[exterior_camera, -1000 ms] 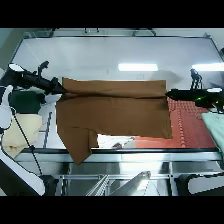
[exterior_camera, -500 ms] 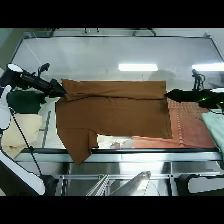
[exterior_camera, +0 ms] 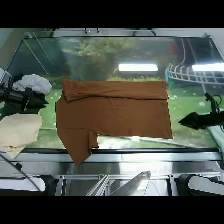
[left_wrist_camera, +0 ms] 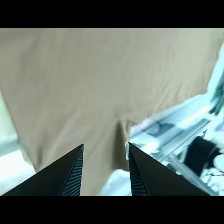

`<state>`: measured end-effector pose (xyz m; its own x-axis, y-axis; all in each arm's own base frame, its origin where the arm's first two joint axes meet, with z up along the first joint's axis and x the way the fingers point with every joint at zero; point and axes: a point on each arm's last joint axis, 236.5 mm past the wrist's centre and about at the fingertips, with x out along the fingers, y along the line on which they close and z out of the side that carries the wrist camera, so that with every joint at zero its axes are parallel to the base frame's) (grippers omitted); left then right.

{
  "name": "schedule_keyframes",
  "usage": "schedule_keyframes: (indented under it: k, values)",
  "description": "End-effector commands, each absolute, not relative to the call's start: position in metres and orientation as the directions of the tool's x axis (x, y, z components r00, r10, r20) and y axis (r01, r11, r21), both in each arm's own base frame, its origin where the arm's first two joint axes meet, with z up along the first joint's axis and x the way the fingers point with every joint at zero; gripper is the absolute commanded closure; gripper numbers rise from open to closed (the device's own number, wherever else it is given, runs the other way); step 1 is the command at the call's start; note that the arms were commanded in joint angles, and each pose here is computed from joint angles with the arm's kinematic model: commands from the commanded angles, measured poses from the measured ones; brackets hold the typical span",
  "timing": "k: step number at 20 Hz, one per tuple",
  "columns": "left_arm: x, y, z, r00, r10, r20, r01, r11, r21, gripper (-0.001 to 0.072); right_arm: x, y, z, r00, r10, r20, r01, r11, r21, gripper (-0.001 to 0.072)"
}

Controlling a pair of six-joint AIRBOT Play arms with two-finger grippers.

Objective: Fold the shirts.

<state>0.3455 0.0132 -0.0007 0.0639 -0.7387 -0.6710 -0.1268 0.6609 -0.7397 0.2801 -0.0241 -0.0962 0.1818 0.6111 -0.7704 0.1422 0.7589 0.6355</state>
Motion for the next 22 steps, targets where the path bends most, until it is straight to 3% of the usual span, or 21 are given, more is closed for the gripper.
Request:
schedule_keyframes:
  k: [1,7,8,9,10,15,19,22]
  values:
    - [0.291,0.021,-0.021,0.057,-0.712,-0.700,-0.225,0.673,-0.704,0.0412,0.242,0.000,-0.118,0.103,0.647,-0.756,0.213,0.728,0.652,0.0411]
    - [0.234,-0.001,-0.059,-0.100,-0.700,-0.707,-0.289,0.700,-0.653,0.0411,0.235,0.064,-0.126,-0.025,0.720,-0.694,0.148,0.689,0.710,0.0415]
    - [0.230,-0.006,-0.065,-0.111,-0.702,-0.704,-0.295,0.699,-0.651,0.0411,0.237,0.069,-0.126,-0.029,0.724,-0.689,0.133,0.686,0.715,0.0448]
    - [0.227,-0.011,-0.071,-0.117,-0.699,-0.706,-0.298,0.703,-0.646,0.0411,0.239,0.074,-0.124,-0.024,0.730,-0.683,0.113,0.680,0.724,0.0673]
    - [0.225,-0.016,-0.077,-0.126,-0.694,-0.709,-0.296,0.708,-0.641,0.0411,0.242,0.075,-0.123,-0.010,0.734,-0.679,0.114,0.675,0.729,0.0686]
    - [0.219,-0.043,-0.099,-0.187,-0.655,-0.732,-0.236,0.753,-0.614,0.0411,0.247,0.074,-0.123,0.008,0.732,-0.682,0.117,0.676,0.727,0.0686]
    - [0.184,-0.034,-0.119,-0.398,-0.554,-0.731,-0.241,0.833,-0.499,0.0411,0.246,0.075,-0.122,0.006,0.737,-0.676,0.111,0.671,0.733,0.0686]
    - [0.203,-0.043,-0.123,-0.321,-0.589,-0.741,-0.264,0.807,-0.528,0.0411,0.246,0.075,-0.122,0.005,0.737,-0.676,0.108,0.672,0.733,0.0686]
